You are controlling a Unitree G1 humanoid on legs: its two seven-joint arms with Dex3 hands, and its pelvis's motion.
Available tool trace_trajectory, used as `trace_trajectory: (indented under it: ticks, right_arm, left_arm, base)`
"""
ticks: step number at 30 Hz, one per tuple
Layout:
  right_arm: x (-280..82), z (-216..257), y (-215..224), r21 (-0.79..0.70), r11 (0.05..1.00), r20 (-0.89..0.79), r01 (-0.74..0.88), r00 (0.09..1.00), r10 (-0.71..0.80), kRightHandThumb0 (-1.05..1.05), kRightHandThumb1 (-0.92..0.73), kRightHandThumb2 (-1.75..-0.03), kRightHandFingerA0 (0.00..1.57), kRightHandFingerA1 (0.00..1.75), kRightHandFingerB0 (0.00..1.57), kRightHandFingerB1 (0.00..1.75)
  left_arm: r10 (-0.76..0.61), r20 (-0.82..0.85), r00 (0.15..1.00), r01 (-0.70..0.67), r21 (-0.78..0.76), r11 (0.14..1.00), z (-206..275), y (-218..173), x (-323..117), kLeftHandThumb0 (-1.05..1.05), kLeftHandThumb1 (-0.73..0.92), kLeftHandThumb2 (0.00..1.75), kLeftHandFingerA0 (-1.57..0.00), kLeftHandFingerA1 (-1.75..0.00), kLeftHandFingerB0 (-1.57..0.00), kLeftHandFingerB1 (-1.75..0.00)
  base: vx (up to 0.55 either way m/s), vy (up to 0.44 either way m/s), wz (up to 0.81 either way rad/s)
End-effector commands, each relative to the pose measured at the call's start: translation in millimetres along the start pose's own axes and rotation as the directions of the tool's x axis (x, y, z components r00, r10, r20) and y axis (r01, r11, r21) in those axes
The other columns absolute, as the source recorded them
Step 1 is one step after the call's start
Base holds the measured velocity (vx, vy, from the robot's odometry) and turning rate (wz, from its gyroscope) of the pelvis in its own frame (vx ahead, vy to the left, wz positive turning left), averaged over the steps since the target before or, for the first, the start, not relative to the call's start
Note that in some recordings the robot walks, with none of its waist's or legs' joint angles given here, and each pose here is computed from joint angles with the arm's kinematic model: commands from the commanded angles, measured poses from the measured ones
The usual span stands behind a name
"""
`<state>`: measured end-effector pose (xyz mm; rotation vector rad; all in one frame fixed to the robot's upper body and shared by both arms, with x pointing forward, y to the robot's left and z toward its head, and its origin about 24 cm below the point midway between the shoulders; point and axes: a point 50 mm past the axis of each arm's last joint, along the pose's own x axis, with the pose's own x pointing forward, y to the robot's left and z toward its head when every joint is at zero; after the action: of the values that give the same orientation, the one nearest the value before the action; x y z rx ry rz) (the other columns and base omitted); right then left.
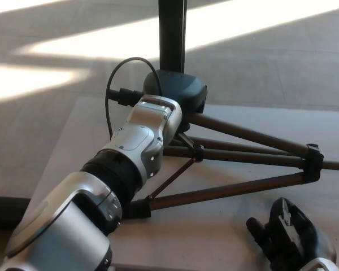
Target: Use both hands of the robot to pick up the tripod lying in the middle of the desk and make it stand upright on the desk
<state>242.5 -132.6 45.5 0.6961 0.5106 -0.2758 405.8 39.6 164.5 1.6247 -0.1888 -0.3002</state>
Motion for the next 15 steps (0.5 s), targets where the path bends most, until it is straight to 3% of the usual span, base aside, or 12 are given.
trace_trajectory:
  ticks: [1,2,4,5,6,7,8,9,10,15]
  right_arm:
    - [-11,-33,35,0.404,0.908,-0.179,0.114,0.983,-0.044,-0.56,-0.66,-0.89,0.0,0.39,0.0,0.23]
    - [-9,-32,35,0.405,0.909,-0.176,0.097,0.984,-0.026,-0.54,-0.81,-0.64,0.0,0.35,0.0,0.19]
    - [-7,-30,36,0.401,0.913,-0.17,0.075,0.985,-0.006,-0.54,-0.81,-0.64,0.0,0.35,0.0,0.19]
    - [-4,-28,36,0.4,0.915,-0.157,0.044,0.987,0.021,-0.6,-0.69,-0.89,0.0,0.31,0.0,0.16]
    - [1,-24,38,0.408,0.913,-0.149,0.022,0.988,0.043,-0.59,-0.71,-0.8,0.0,0.31,0.0,0.08]
    - [4,-21,39,0.419,0.908,-0.145,0.016,0.988,0.05,-0.59,-0.7,-0.79,0.0,0.34,0.0,0.08]
    - [8,-17,41,0.437,0.9,-0.139,0.013,0.989,0.053,-0.61,-0.7,-0.8,0.0,0.28,0.0,0.05]
    - [11,-15,41,0.445,0.896,-0.136,0.009,0.989,0.057,-0.7,-0.54,-0.89,0.0,0.34,0.0,0.2]
    - [15,-12,42,0.448,0.894,-0.131,0.003,0.989,0.062,-0.7,-0.55,-0.89,0.0,0.34,0.0,0.19]
    - [40,2,48,0.419,0.908,-0.11,-0.014,0.992,0.066,-0.7,-0.52,-0.89,0.0,0.45,0.0,0.25]
  left_arm:
    - [0.165,0.024,0.986,-0.164,-0.019,0.986,-16,30,-3,-0.32,0.79,0.71,-0.79,-1.21,-0.71,-0.83]
    - [0.169,0.025,0.985,-0.169,-0.021,0.985,-16,32,-3,-0.29,0.75,0.74,-0.81,-1.28,-0.75,-0.89]
    - [0.171,0.027,0.985,-0.171,-0.029,0.985,-15,35,-2,-0.29,0.75,0.74,-0.81,-1.28,-0.75,-0.89]
    - [0.157,0.011,0.987,-0.157,-0.054,0.986,-14,39,-1,-0.3,0.75,0.75,-0.79,-1.16,-0.72,-0.81]
    - [0.154,0.009,0.988,-0.153,-0.056,0.987,-13,44,-1,-0.29,0.73,0.77,-0.78,-1.02,-0.73,-0.78]
    - [0.155,0.008,0.988,-0.154,-0.056,0.987,-12,46,-1,-0.28,0.71,0.78,-0.79,-1.35,-0.75,-0.88]
    - [0.154,0.005,0.988,-0.153,-0.055,0.987,-10,48,0,-0.28,0.69,0.76,-0.83,-1.4,-0.77,-0.91]
    - [0.157,0.004,0.988,-0.156,-0.055,0.986,-8,49,0,-0.28,0.67,0.77,-0.81,-1.5,-0.8,-1.0]
    - [0.165,0.006,0.986,-0.164,-0.058,0.985,-7,49,0,-0.25,0.68,0.76,-0.84,-1.59,-0.79,-1.04]
    - [0.158,0.002,0.987,-0.157,-0.082,0.984,-4,47,-1,-0.27,0.68,0.77,-0.82,-1.5,-0.79,-1.03]
  base:
    - [0.0,0.0,0.0]
    - [0.0,0.0,0.0]
    - [0.0,0.0,0.0]
    - [0.0,0.0,0.0]
    - [0.0,0.0,0.0]
    - [0.0,0.0,0.0]
    - [0.0,0.0,0.0]
    - [0.0,0.0,0.0]
    - [0.0,0.0,0.0]
    - [0.0,0.0,0.0]
